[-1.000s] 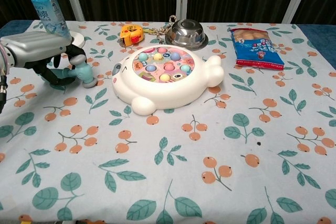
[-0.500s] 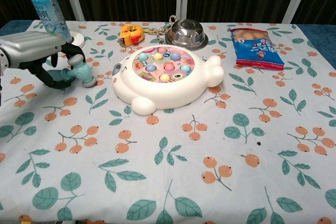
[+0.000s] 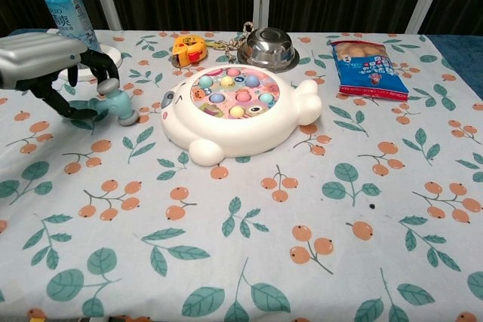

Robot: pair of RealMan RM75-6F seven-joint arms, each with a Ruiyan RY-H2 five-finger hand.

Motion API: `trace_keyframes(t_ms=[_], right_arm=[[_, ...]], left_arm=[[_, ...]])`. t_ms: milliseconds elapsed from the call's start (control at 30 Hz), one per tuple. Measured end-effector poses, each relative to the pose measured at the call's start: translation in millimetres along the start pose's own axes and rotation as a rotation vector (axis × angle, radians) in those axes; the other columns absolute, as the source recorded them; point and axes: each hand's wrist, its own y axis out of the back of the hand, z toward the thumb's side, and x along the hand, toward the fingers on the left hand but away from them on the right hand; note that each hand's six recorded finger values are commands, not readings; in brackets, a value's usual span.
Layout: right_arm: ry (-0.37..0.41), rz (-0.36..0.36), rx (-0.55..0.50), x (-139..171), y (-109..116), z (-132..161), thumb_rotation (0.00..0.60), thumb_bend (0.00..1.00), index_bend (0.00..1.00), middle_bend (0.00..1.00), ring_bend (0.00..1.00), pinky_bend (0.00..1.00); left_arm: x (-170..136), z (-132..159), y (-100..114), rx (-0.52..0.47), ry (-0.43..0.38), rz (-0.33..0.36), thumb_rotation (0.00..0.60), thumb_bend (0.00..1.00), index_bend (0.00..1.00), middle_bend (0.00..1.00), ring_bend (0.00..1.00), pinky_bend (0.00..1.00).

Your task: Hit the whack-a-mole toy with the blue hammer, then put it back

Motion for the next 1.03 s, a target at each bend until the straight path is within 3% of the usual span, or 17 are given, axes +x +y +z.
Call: trace_keyframes(t_ms=[100, 233, 333, 567, 800, 1033], right_arm=[[0.000, -0.003, 0.000, 1, 1, 0, 0.600, 0.23, 0.00, 0.14, 0.00, 0.00], [0.002, -0.005, -0.001, 1, 1, 0, 0.600, 0.23, 0.00, 0.14, 0.00, 0.00], [0.001, -0.009, -0.001, 2, 2, -1, 0.600, 0.23, 0.00, 0.14, 0.00, 0.00], [-0.001, -0.018, 0.003, 2, 6, -4, 0.600, 0.23, 0.00, 0.14, 0.00, 0.00], [0.018, -0.037, 0.007, -3, 9, -2, 0.600, 0.23, 0.00, 0.10, 0.00, 0.00], [0.034, -0.037, 0.001, -7, 7, 5, 0.600, 0.24, 0.00, 0.11, 0.00, 0.00]], left_arm=[[-3, -3, 7, -0.005, 0.008, 0.018, 0.600, 0.26, 0.25, 0.38, 0.23, 0.39], [-10, -9, 18, -0.019, 0.019, 0.037, 0.600, 0.26, 0.13, 0.24, 0.10, 0.23], [-20, -20, 33, -0.037, 0.044, 0.077, 0.600, 0.26, 0.11, 0.17, 0.04, 0.17], [-72, -73, 62, -0.127, 0.195, 0.221, 0.600, 0.24, 0.11, 0.16, 0.03, 0.13], [-154, -124, 53, -0.190, 0.401, 0.288, 0.600, 0.23, 0.11, 0.16, 0.02, 0.10], [-216, -126, 37, -0.209, 0.494, 0.331, 0.600, 0.23, 0.11, 0.17, 0.02, 0.10]])
